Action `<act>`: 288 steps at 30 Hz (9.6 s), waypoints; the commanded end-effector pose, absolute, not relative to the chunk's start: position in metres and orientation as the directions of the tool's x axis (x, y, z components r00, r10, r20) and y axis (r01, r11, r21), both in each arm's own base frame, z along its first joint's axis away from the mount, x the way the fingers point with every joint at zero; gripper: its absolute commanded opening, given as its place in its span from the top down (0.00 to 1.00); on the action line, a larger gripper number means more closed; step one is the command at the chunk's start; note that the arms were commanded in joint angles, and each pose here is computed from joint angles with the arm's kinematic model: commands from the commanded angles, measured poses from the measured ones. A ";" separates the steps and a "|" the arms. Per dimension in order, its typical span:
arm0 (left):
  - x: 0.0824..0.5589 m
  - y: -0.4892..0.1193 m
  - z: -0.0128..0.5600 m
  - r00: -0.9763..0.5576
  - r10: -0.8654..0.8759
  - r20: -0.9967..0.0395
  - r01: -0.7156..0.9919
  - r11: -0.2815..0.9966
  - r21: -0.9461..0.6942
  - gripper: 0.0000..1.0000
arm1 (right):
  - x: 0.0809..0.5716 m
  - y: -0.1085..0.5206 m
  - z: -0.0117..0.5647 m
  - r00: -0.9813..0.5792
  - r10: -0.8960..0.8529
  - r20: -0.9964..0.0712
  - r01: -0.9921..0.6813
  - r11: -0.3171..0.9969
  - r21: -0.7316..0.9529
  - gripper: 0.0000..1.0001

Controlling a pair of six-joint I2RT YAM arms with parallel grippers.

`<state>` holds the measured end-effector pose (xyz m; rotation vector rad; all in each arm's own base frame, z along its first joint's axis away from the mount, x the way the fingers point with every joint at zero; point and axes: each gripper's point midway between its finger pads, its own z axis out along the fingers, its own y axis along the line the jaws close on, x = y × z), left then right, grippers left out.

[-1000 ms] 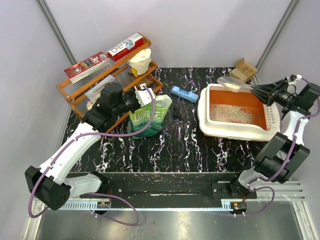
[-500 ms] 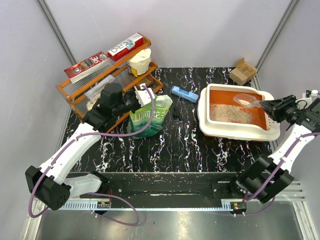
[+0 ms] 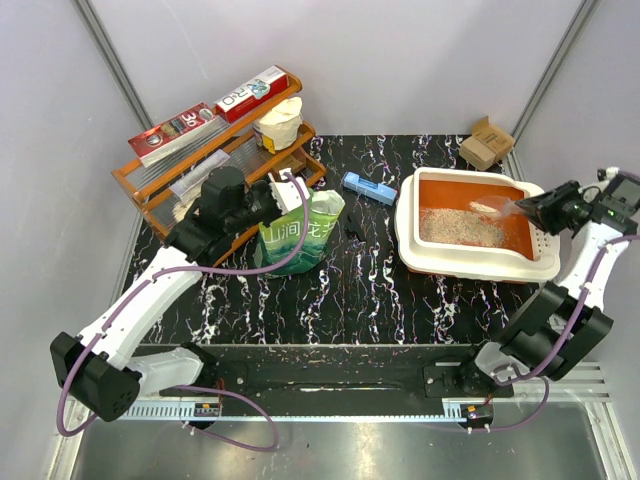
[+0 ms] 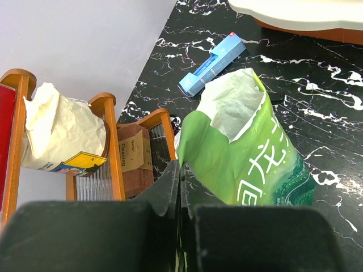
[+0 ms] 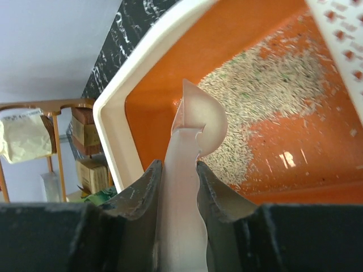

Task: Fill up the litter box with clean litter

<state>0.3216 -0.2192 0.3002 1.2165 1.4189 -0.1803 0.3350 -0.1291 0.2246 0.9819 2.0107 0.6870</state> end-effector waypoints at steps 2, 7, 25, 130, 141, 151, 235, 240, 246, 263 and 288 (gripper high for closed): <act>0.322 -0.226 0.356 0.404 0.460 -0.791 0.646 0.469 0.602 1.00 | 0.367 -0.113 0.270 -0.424 0.693 -0.583 0.264 0.710 0.653 1.00; 0.320 -0.226 0.357 0.405 0.459 -0.791 0.647 0.468 0.602 1.00 | 0.358 -0.107 0.274 -0.437 0.676 -0.593 0.264 0.727 0.634 1.00; 0.322 -0.232 0.353 0.411 0.448 -0.794 0.661 0.453 0.598 1.00 | 0.311 -0.144 0.323 -0.550 0.282 -0.786 0.260 0.952 0.159 1.00; 0.309 -0.241 0.390 0.527 0.373 -0.764 0.591 0.485 0.644 1.00 | 0.332 0.329 0.191 -0.857 -0.353 -0.376 -0.503 0.409 0.762 1.00; 0.313 -0.238 0.389 0.514 0.411 -0.753 0.581 0.479 0.658 1.00 | 0.342 0.329 0.233 -0.902 -0.284 -0.324 -0.386 0.197 0.901 1.00; 0.316 -0.234 0.381 0.523 0.482 -0.703 0.564 0.423 0.709 1.00 | 0.372 0.290 0.252 -0.976 -0.177 -0.125 -0.144 0.097 0.985 1.00; 0.320 -0.221 0.361 0.494 0.541 -0.680 0.533 0.430 0.729 1.00 | 0.376 0.149 0.292 -0.979 0.165 -0.119 -0.107 0.077 0.991 1.00; 0.319 -0.223 0.360 0.496 0.534 -0.684 0.539 0.428 0.725 1.00 | 0.379 0.140 0.299 -0.971 0.195 -0.140 -0.126 0.084 0.989 1.00; 0.317 -0.224 0.359 0.496 0.523 -0.694 0.550 0.430 0.716 1.00 | 0.384 0.123 0.304 -0.958 0.250 -0.144 -0.124 0.093 0.988 1.00; 0.318 -0.224 0.353 0.484 0.530 -0.696 0.552 0.432 0.713 1.00 | 0.403 0.055 0.299 -0.893 0.428 -0.137 -0.094 0.119 0.988 1.00; 0.321 -0.232 0.349 0.481 0.519 -0.707 0.583 0.414 0.700 0.99 | 0.390 -0.026 0.296 -0.715 0.677 -0.175 -0.053 0.197 0.979 1.00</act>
